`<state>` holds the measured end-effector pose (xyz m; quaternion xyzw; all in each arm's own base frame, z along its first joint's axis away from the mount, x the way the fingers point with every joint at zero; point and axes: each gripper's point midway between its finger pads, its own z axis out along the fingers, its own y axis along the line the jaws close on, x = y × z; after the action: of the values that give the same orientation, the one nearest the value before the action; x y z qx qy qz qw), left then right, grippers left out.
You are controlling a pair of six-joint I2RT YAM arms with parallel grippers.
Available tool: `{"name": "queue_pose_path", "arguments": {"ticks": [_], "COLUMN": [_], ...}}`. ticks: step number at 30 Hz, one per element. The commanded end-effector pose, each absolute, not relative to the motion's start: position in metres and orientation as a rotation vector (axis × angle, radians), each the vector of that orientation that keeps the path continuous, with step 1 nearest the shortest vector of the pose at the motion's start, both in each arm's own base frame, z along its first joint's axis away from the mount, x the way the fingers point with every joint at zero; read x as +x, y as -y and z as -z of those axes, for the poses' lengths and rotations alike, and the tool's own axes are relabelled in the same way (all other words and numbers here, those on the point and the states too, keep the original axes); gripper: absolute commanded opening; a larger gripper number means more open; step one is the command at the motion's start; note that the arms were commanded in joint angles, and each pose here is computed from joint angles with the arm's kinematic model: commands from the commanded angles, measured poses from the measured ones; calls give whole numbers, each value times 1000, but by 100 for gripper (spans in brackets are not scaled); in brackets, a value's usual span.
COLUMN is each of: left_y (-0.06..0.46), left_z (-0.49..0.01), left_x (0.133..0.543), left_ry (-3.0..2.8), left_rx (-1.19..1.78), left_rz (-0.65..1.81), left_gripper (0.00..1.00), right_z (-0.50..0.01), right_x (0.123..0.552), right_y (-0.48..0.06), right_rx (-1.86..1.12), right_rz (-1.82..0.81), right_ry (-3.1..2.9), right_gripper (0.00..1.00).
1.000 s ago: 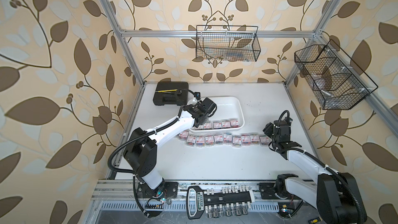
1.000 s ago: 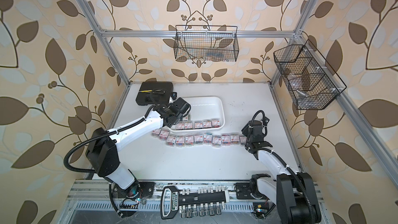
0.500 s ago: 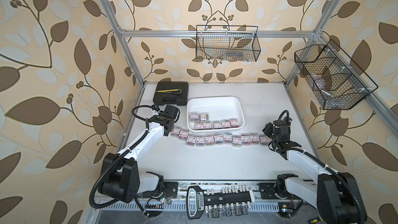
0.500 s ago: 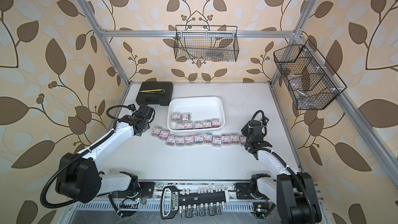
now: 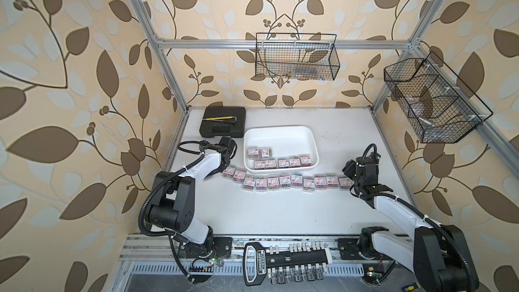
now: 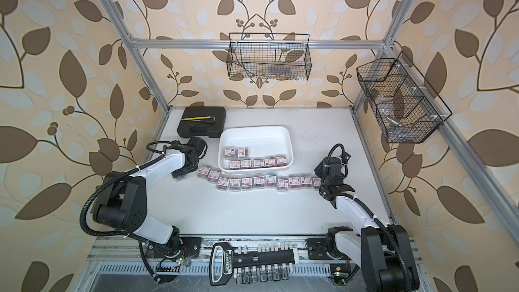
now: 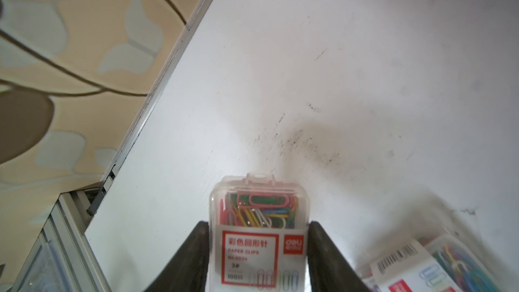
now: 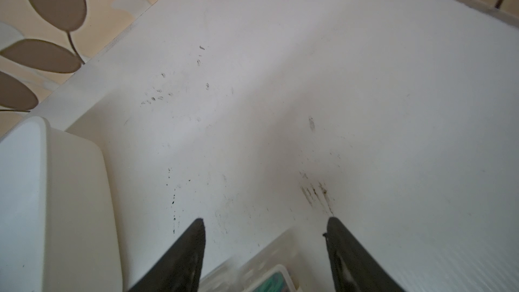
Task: Take the paper clips out of the storage box
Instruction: Place the boxed paper clips at the center of the board.
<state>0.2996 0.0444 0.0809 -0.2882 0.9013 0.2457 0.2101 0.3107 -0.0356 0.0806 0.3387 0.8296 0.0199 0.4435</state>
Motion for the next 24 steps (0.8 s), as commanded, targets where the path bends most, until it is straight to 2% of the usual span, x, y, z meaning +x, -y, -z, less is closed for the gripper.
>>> {"name": "queue_pose_path", "arguments": {"ticks": [1, 12, 20, 24], "left_y": [-51, -43, -39, -48], "left_z": [-90, -67, -68, -69], "left_x": [305, 317, 321, 315], "left_ry": [-2466, -2527, -2520, -2463], "left_rx": [-866, -895, -910, -1037], "left_rz": [-720, -686, -629, -550], "left_gripper": [54, 57, 75, 79], "right_z": [-94, -95, -95, -95], "right_x": [317, 317, 317, 317], "right_y": [37, 37, 36, 36], "right_rx": [834, 831, 826, 828], "right_rz": [-44, -49, -48, -49], "right_ry": [-2022, -2020, -2022, -2020], "right_gripper": [69, 69, 70, 69]}}
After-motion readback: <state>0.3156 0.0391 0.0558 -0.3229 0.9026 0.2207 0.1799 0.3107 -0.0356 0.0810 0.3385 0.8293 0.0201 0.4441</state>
